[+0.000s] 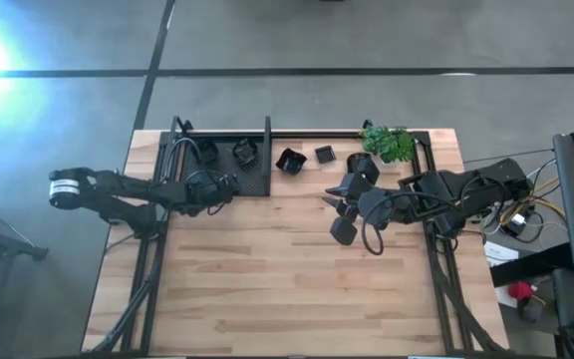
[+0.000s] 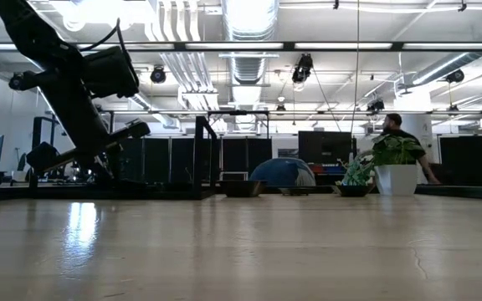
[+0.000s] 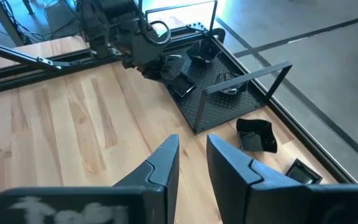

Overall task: Pick & Place Mini shaped plates
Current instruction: Stack the black square plate on top of the black square plates on the shelf

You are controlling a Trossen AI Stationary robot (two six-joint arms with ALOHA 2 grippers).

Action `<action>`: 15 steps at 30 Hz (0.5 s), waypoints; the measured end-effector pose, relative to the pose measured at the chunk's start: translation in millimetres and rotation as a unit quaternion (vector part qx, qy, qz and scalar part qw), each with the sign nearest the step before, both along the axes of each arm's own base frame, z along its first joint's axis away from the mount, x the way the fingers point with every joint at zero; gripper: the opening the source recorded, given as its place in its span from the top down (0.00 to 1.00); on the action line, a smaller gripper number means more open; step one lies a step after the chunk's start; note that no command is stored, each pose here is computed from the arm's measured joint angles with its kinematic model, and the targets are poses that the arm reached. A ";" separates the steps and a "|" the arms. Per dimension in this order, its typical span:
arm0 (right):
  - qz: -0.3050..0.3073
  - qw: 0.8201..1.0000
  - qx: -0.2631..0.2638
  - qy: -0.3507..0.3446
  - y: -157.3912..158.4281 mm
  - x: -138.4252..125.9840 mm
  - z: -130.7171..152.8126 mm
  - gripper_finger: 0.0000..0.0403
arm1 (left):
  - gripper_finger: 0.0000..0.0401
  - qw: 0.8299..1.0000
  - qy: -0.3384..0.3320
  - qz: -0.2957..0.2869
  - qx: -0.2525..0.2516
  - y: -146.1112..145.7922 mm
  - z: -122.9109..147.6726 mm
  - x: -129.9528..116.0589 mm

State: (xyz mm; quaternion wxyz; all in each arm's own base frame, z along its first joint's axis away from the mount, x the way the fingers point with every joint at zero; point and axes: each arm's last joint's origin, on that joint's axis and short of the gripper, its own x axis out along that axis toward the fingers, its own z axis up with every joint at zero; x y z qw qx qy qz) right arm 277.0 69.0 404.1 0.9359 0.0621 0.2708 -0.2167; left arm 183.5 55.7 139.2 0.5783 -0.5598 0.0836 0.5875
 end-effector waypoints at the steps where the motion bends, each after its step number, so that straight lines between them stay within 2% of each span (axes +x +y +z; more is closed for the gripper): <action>1: 0.000 1.000 0.000 0.000 0.0 0.0 0.0 0.81 | 0.98 1.000 0.001 -0.002 0.000 -0.1 0.0 0.1; 8: 0.002 1.000 -0.004 0.002 -0.1 0.0 0.0 0.81 | 0.97 1.000 -0.001 -0.007 -0.006 -0.3 -0.1 0.4; 15: 0.006 1.000 -0.011 0.005 -0.2 0.0 0.0 0.82 | 0.86 1.000 0.000 -0.009 -0.011 -0.5 -0.5 0.2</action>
